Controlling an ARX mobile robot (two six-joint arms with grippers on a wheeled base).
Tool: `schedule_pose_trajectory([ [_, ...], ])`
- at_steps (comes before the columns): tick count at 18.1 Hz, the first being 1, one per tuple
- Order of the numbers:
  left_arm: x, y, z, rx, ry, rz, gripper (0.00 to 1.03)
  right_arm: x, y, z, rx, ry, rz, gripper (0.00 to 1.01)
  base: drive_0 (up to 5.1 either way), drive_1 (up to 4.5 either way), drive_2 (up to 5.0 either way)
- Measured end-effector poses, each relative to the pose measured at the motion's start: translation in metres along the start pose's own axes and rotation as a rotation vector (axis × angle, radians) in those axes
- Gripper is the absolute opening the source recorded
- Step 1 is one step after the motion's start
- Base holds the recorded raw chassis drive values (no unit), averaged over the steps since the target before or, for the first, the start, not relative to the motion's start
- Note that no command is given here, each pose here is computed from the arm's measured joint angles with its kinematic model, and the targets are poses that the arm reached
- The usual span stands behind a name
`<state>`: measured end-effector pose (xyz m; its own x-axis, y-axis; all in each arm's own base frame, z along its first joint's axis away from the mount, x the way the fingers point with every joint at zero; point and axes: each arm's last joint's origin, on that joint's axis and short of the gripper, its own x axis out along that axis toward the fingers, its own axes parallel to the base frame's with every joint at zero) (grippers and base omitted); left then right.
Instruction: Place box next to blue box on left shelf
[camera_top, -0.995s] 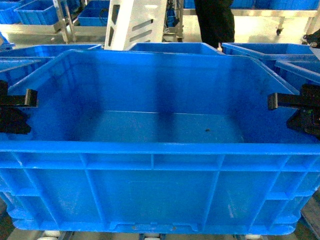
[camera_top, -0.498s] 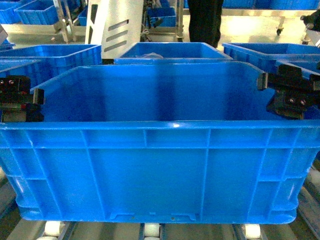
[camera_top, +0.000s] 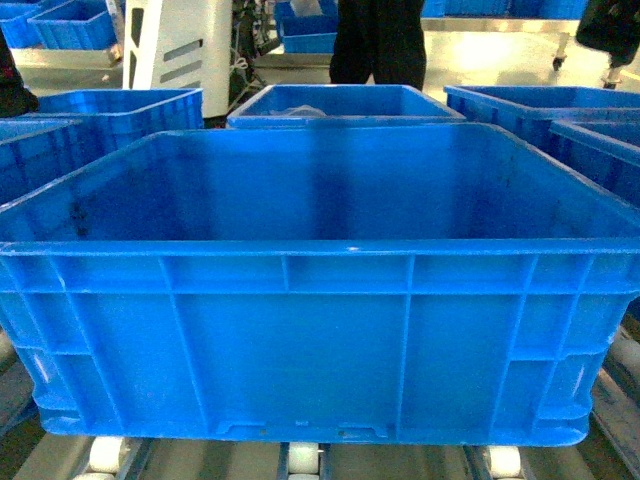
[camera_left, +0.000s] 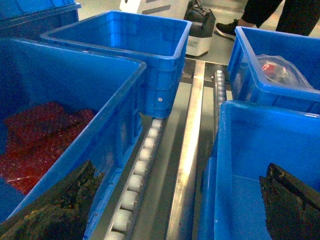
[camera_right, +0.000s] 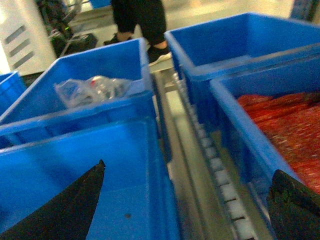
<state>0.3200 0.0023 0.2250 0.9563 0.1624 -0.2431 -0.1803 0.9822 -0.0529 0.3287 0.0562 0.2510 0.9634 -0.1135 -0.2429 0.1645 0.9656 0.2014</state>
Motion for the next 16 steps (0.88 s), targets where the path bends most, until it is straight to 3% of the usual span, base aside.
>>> schedule_pose_trajectory([
  [2, 0.0, -0.001, -0.001, 0.003, 0.009, -0.017, 0.98, 0.0, -0.004, -0.003, -0.024, 0.011, -0.033, 0.98, 0.0, 0.0, 0.0],
  [3, 0.0, -0.002, 0.0, 0.007, -0.001, -0.025, 0.98, 0.001, -0.004, -0.004, -0.034, -0.039, 0.009, 0.95, 0.0, 0.0, 0.0],
  [4, -0.007, 0.0, -0.007, 0.031, -0.151, -0.137, 0.84, -0.009, -0.013, -0.013, -0.096, -0.158, 0.126, 0.81, 0.0, 0.0, 0.0],
  [5, -0.021, 0.004, -0.019, 0.042, -0.194, -0.162, 0.73, -0.022, -0.024, -0.025, -0.144, -0.193, 0.15, 0.7, 0.0, 0.0, 0.0],
  [6, -0.039, 0.008, -0.031, 0.055, -0.222, -0.171, 0.59, -0.038, -0.038, -0.036, -0.177, -0.222, 0.143, 0.55, 0.0, 0.0, 0.0],
  [7, -0.054, 0.01, -0.036, 0.057, -0.242, -0.175, 0.44, -0.052, -0.047, -0.042, -0.193, -0.239, 0.137, 0.41, 0.0, 0.0, 0.0],
  [9, -0.071, 0.014, -0.047, 0.057, -0.24, -0.175, 0.26, -0.068, -0.057, -0.053, -0.201, -0.238, 0.143, 0.23, 0.0, 0.0, 0.0],
  [11, -0.089, 0.018, -0.062, 0.058, -0.223, -0.173, 0.01, -0.087, -0.069, -0.069, -0.217, -0.217, 0.147, 0.02, 0.0, 0.0, 0.0],
  [13, -0.105, 0.022, -0.069, 0.058, -0.231, -0.174, 0.01, -0.102, -0.077, -0.076, -0.215, -0.229, 0.137, 0.02, 0.0, 0.0, 0.0],
  [14, -0.114, 0.024, -0.075, 0.058, -0.227, -0.174, 0.01, -0.11, -0.089, -0.08, -0.217, -0.222, 0.146, 0.02, 0.0, 0.0, 0.0],
  [16, -0.119, 0.025, -0.078, 0.059, -0.224, -0.173, 0.01, -0.114, -0.092, -0.082, -0.216, -0.221, 0.131, 0.02, 0.0, 0.0, 0.0],
])
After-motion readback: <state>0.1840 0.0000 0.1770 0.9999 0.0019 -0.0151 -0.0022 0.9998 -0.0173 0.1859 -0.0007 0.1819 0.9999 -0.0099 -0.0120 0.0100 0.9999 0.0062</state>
